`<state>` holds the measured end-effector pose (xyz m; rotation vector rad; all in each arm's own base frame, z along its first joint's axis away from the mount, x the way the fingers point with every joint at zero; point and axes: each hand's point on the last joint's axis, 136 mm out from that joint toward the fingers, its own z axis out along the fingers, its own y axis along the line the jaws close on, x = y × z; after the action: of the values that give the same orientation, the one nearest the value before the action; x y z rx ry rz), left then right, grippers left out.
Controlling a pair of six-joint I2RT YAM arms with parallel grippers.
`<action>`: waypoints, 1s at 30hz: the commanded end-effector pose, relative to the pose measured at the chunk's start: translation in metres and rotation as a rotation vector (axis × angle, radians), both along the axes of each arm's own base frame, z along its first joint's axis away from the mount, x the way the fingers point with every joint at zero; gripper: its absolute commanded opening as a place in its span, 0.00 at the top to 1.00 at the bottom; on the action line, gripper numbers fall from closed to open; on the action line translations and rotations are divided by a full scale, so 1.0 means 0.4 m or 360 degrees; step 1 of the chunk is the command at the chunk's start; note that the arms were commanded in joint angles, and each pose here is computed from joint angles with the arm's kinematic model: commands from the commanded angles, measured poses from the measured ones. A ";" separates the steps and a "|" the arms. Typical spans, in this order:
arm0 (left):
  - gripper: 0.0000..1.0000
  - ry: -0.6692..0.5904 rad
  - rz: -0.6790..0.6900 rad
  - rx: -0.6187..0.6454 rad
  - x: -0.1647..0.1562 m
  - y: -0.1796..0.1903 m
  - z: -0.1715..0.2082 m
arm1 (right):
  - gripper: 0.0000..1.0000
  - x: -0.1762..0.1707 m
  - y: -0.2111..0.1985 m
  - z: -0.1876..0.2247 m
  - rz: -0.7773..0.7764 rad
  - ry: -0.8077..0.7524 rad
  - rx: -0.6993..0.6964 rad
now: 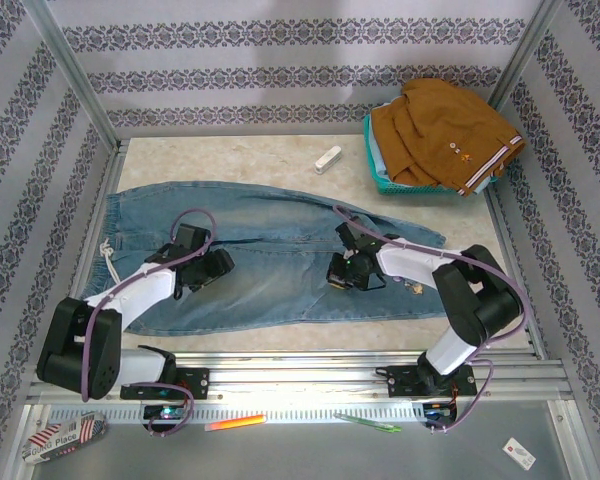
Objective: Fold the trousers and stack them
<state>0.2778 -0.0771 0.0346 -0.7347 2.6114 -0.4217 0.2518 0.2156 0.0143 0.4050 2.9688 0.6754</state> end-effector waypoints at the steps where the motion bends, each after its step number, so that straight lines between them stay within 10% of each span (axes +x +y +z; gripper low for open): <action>1: 0.26 0.0029 0.0176 0.0119 -0.036 0.059 -0.025 | 1.00 -0.071 -0.013 -0.057 -0.0030 0.0096 -0.0066; 12: 0.29 0.0096 0.0300 0.0190 -0.135 0.135 -0.013 | 0.90 -0.110 -0.050 0.112 0.0060 0.0013 0.0060; 18: 0.29 0.0036 0.0213 0.0166 -0.092 0.119 0.034 | 0.52 0.065 -0.314 0.221 -0.0391 -0.0155 -0.0028; 30: 0.28 -0.0065 0.0123 0.0013 -0.036 0.067 0.047 | 0.38 0.151 -0.752 0.163 -0.1060 -0.0061 -0.0431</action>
<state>0.2513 -0.0475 0.0480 -0.8495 2.5549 -0.3671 0.3154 -0.0600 0.0802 1.2623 2.5386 0.3796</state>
